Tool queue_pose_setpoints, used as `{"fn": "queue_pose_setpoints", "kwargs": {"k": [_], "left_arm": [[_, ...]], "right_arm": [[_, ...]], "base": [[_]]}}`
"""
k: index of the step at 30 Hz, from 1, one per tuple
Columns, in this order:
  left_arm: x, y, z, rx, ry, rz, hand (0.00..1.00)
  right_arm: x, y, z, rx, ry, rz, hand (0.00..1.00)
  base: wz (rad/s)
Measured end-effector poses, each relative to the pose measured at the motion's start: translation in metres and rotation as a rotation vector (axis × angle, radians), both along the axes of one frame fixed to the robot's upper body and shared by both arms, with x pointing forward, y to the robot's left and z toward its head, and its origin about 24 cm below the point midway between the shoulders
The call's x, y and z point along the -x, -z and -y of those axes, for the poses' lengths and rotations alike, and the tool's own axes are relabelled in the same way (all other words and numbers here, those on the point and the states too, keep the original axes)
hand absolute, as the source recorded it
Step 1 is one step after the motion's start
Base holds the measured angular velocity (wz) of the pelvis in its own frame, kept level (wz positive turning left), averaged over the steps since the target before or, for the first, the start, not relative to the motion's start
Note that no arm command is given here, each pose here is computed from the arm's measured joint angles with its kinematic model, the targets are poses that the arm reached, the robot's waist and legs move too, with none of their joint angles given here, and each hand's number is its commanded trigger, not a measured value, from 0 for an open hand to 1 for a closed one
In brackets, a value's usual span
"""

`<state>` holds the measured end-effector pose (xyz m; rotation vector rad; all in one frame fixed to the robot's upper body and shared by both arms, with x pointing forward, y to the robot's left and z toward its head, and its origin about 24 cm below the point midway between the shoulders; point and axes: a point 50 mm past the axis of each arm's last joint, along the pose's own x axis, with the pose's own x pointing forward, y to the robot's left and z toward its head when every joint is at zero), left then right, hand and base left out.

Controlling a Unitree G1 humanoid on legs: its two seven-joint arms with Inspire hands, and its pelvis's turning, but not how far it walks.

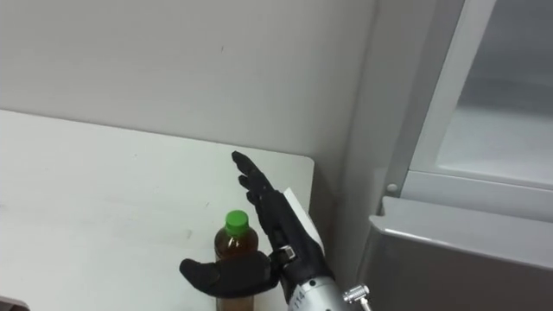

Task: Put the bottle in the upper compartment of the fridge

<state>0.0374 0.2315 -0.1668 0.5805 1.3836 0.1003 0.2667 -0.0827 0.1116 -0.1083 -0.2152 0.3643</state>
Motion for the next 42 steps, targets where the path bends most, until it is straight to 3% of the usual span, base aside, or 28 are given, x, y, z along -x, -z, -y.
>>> {"fn": "queue_pose_setpoints", "kwargs": {"k": [23,42], "left_arm": [[-0.001,0.000,0.002,-0.003,-0.005,-0.015,0.00],[0.010,0.002,0.005,0.015,-0.011,-0.033,0.00]], "right_arm": [[-0.008,0.009,-0.001,0.059,0.044,-0.021,0.00],[-0.018,0.023,0.017,0.049,0.221,-0.076,0.00]], "base": [[0.00],[0.02]]}}
